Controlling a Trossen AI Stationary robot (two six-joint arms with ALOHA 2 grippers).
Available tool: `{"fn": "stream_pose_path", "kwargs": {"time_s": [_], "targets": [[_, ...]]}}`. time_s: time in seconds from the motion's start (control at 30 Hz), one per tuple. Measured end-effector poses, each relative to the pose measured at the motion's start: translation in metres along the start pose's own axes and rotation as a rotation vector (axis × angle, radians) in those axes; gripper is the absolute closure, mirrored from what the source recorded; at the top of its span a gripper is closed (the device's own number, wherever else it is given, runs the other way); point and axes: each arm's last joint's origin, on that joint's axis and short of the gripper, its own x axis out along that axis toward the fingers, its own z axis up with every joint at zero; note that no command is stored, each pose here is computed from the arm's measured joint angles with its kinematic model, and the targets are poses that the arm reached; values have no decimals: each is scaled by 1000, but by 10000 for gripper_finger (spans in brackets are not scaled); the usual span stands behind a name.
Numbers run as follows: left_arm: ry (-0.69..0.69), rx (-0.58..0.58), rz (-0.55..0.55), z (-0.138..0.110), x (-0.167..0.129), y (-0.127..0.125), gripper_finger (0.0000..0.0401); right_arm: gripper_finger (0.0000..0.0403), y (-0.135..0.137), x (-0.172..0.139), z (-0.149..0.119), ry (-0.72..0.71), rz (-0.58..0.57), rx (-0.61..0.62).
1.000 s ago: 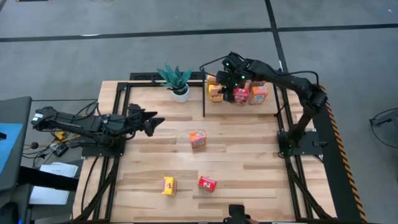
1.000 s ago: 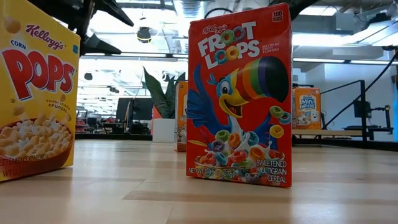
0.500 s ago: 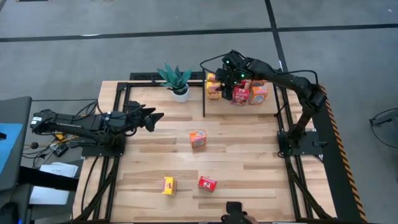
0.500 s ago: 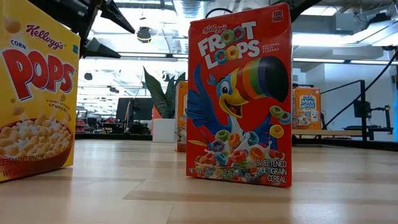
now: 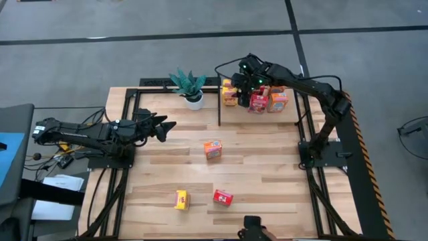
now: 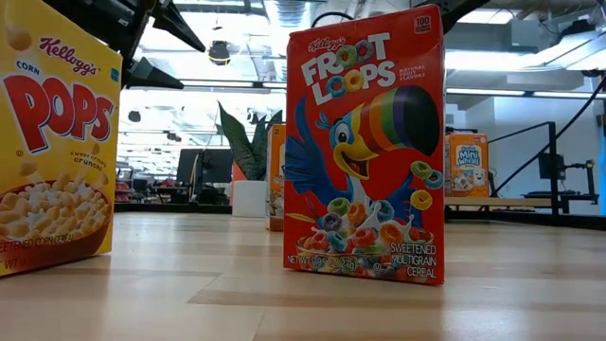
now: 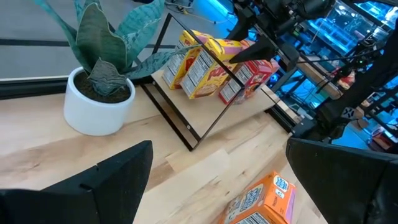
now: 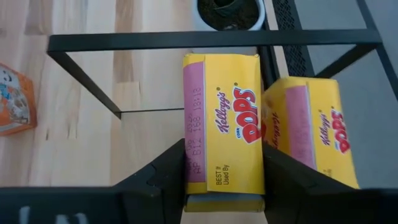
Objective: Stack cereal on shelf
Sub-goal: Put the top yellow cereal box on the shelf aligned with the yellow cereal box
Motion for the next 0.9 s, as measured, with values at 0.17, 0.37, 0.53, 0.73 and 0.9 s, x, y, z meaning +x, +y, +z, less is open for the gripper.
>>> {"fn": "stream_pose_path", "kwargs": {"time_s": [0.17,0.37,0.53,0.73,0.9], "targets": [[5,0,-5,0,0,0,42,213,0,0,0,-1,-2,9],[5,-1,-6,0,0,0,42,215,3,10,-8,4,-3,30],[5,0,-6,0,0,0,42,210,2,10,-6,-2,-30,18],[4,-2,-7,0,0,0,42,210,2,10,-6,-6,-32,21],[4,-3,-7,0,0,0,42,206,2,10,-6,-6,-34,16]]}}
